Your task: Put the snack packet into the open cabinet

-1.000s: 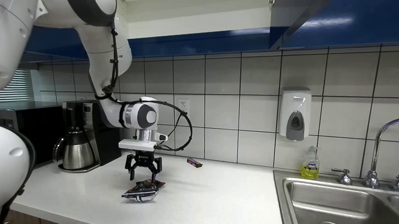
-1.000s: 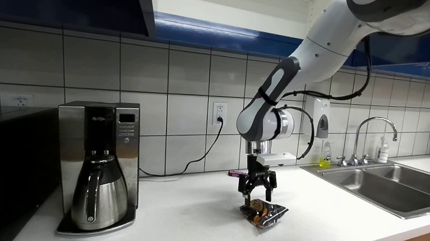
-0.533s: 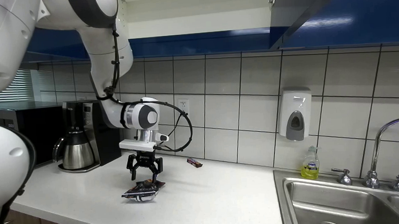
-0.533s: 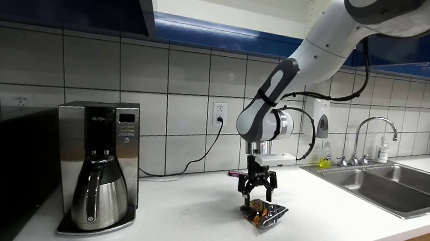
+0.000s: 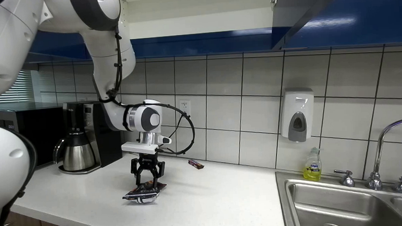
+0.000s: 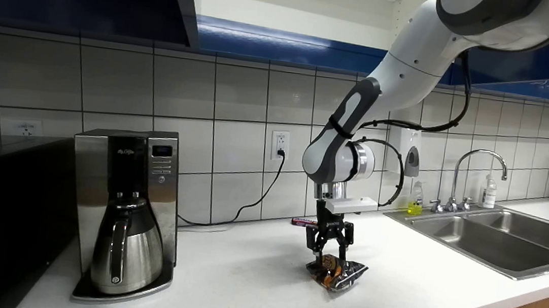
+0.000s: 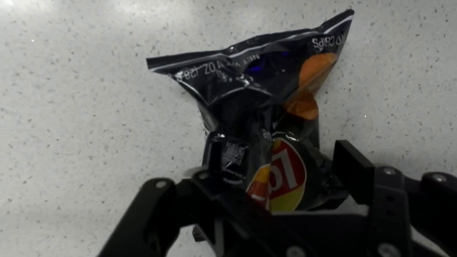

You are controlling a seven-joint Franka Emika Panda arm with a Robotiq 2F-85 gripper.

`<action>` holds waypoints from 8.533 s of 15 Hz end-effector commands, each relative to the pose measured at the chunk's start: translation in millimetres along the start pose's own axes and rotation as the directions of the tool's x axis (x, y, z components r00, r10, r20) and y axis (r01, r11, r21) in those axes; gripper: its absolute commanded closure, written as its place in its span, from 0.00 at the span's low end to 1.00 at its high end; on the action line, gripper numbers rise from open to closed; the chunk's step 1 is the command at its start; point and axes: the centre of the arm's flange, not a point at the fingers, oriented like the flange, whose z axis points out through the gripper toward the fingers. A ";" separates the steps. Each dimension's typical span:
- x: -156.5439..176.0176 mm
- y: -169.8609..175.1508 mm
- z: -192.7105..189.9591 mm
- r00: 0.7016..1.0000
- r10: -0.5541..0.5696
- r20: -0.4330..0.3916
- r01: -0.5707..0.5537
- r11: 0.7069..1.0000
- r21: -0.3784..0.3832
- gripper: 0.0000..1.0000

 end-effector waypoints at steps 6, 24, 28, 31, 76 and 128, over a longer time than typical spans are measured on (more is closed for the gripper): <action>7.7 -0.5 -0.6 1.000 0.014 0.013 -0.014 0.999 -0.038 0.89; 0.5 30.0 -43.6 0.998 0.039 -0.041 -0.039 0.999 -0.007 1.00; -7.9 39.1 -58.3 0.997 0.049 -0.056 -0.049 0.999 -0.005 1.00; -15.7 40.3 -66.8 0.997 0.048 -0.064 -0.049 0.999 -0.009 1.00; -281.6 46.4 -481.5 0.790 -0.209 -0.577 0.260 0.966 0.006 1.00; -104.3 71.9 -635.1 0.467 0.272 -0.841 -0.232 0.956 0.180 1.00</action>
